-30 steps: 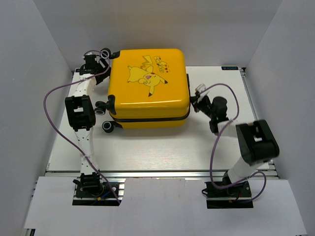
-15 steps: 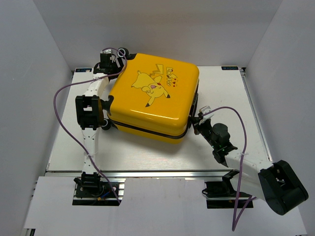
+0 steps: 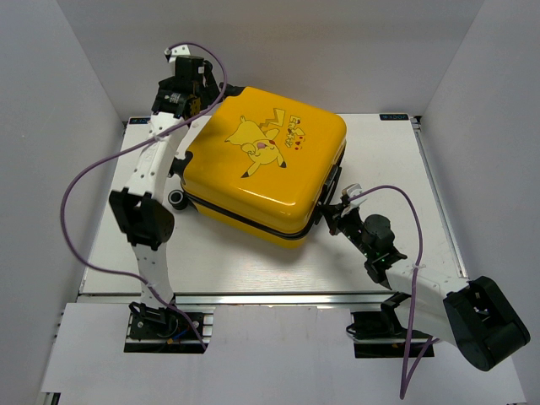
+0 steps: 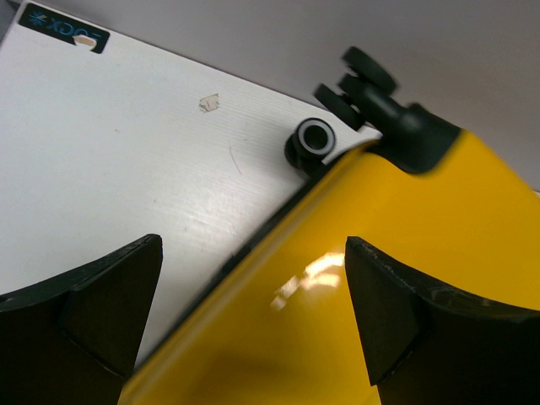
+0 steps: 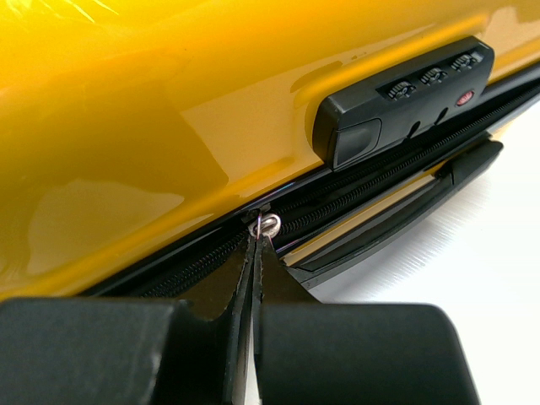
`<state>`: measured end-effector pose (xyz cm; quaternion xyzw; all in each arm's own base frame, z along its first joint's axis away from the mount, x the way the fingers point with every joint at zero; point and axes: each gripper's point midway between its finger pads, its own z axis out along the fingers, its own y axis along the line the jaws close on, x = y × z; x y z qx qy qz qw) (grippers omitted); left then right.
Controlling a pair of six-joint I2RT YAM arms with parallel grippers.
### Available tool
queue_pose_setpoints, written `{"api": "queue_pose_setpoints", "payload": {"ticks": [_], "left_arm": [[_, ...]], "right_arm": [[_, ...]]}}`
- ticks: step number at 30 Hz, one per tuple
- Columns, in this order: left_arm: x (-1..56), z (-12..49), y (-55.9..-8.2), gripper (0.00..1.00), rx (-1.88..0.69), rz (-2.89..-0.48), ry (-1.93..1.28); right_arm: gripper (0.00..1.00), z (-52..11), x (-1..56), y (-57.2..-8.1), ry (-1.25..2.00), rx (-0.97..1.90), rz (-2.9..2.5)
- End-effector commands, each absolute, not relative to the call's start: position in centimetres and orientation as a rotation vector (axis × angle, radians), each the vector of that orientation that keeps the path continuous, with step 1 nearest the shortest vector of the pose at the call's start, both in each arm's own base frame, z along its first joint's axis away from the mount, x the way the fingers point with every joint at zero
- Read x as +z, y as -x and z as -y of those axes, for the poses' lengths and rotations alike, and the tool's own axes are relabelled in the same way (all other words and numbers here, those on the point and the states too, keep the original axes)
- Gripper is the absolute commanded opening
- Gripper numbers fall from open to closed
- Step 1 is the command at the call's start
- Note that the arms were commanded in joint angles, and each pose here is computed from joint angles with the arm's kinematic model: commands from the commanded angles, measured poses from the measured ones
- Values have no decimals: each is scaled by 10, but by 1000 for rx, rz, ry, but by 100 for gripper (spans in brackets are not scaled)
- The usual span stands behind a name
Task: Pack the luggage
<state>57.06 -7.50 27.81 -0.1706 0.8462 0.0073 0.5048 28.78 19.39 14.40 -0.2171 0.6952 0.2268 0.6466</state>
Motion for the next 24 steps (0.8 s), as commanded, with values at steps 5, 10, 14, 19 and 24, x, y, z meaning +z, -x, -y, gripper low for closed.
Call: {"api": "queue_pose_setpoints", "payload": {"ticks": [5, 10, 14, 19, 24], "left_arm": [[313, 11, -448, 98, 246, -2108, 686], [294, -23, -385, 98, 296, -2078, 927], [266, -31, -371, 98, 303, -2100, 1014], [241, -12, -390, 98, 169, -2135, 1095], [211, 13, -403, 98, 31, -2157, 1111]], "right_arm": [[0, -232, 178, -268, 603, 692, -1450], [0, -222, 175, -271, 571, 641, -1463], [0, -218, 170, -269, 591, 609, -1469], [0, -217, 164, -267, 599, 605, -1491], [0, -218, 162, -266, 605, 609, -1496]]}}
